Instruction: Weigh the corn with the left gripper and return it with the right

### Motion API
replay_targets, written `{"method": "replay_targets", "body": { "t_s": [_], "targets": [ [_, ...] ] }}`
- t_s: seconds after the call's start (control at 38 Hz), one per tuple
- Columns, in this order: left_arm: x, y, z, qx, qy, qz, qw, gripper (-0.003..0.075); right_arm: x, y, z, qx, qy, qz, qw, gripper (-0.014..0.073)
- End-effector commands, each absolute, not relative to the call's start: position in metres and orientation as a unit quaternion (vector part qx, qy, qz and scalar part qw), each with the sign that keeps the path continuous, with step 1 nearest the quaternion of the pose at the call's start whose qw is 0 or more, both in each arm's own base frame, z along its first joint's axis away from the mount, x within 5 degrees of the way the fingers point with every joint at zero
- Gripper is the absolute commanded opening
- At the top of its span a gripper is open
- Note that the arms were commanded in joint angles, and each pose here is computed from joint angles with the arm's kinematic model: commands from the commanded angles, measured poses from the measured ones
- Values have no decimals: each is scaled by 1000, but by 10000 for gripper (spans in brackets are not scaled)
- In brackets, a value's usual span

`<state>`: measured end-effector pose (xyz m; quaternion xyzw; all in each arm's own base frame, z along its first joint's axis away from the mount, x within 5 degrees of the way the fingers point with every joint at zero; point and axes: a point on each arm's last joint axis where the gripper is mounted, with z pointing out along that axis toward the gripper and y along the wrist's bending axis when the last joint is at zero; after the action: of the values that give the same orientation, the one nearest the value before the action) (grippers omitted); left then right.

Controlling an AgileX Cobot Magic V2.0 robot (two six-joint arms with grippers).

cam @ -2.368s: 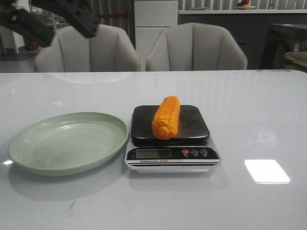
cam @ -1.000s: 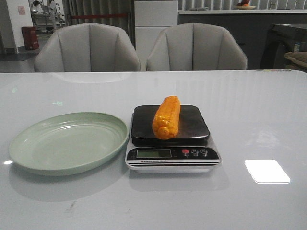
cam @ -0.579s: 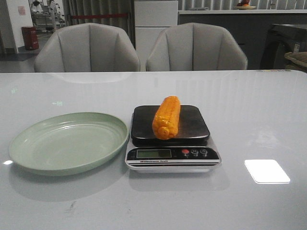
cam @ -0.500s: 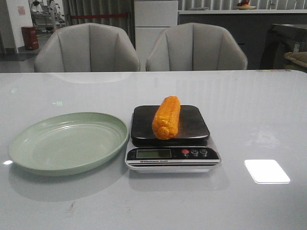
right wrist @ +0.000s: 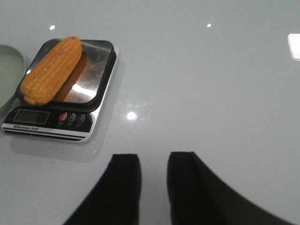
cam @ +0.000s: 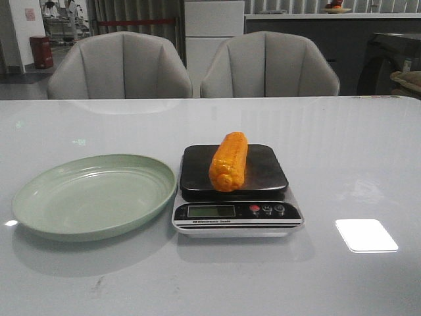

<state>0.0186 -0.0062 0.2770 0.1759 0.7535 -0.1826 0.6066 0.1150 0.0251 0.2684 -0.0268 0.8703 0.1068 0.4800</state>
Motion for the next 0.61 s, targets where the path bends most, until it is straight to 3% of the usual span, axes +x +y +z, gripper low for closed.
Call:
{"method": "replay_targets", "body": {
  "t_s": [0.0, 0.11, 0.29, 0.42, 0.58],
  "targets": [
    [19, -7, 291, 170, 725, -194, 639, 113, 129, 34, 285, -45, 854, 124, 504, 477],
    [19, -7, 290, 171, 725, -194, 638, 113, 141, 47, 291, -60, 858, 151, 487, 614],
    [19, -7, 290, 171, 725, -194, 639, 113, 167, 70, 310, -60, 866, 202, 454, 608],
    [19, -7, 290, 171, 725, -194, 639, 113, 196, 93, 315, -92, 893, 207, 389, 608],
    [19, -7, 291, 171, 725, -194, 639, 113, 231, 118, 323, -108, 901, 216, 359, 608]
  ]
}}
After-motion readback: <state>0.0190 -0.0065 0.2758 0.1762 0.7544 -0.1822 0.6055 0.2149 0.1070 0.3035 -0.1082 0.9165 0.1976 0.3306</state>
